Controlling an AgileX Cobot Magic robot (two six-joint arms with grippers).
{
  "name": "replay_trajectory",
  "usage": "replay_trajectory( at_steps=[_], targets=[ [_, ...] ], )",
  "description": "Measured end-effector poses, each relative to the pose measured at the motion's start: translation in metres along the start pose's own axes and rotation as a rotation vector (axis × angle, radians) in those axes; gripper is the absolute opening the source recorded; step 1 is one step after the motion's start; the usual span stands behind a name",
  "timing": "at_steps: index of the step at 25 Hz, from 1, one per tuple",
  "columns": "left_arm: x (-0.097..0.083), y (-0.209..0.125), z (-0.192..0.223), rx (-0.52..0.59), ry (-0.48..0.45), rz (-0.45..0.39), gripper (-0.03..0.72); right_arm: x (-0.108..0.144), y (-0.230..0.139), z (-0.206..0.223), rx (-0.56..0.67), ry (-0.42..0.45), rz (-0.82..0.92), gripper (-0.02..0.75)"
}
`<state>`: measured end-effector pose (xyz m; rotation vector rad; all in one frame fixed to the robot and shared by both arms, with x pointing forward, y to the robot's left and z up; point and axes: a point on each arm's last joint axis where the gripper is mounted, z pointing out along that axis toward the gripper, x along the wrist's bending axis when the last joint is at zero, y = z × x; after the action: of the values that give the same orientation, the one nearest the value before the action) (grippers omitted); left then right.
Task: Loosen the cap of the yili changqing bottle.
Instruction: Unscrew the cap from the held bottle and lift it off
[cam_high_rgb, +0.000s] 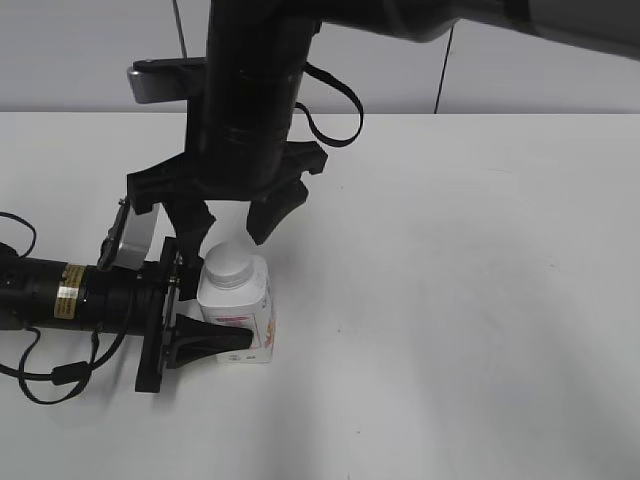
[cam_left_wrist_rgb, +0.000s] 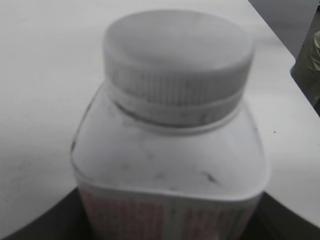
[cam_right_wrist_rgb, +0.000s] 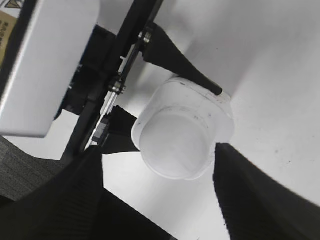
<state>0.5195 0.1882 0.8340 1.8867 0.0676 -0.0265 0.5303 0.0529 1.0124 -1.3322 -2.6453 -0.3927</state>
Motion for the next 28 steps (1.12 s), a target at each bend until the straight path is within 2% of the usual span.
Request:
replay_trajectory(
  at_steps=[9, 17, 21, 26, 28],
  targets=[
    [0.0, 0.0, 0.0, 0.0, 0.0, 0.0, 0.416, -0.006, 0.001, 0.008, 0.01, -0.051, -0.016, 0.551],
    [0.0, 0.0, 0.0, 0.0, 0.0, 0.0, 0.416, -0.008, 0.002, 0.024, 0.045, -0.041, -0.002, 0.547],
    [0.0, 0.0, 0.0, 0.0, 0.0, 0.0, 0.416, -0.008, 0.002, 0.025, 0.048, -0.04, -0.003, 0.503],
    [0.0, 0.0, 0.0, 0.0, 0.0, 0.0, 0.416, -0.008, 0.002, 0.025, 0.049, -0.034, -0.003, 0.396],
    [0.0, 0.0, 0.0, 0.0, 0.0, 0.0, 0.416, -0.008, 0.002, 0.025, 0.049, -0.034, -0.009, 0.396]
  ],
)
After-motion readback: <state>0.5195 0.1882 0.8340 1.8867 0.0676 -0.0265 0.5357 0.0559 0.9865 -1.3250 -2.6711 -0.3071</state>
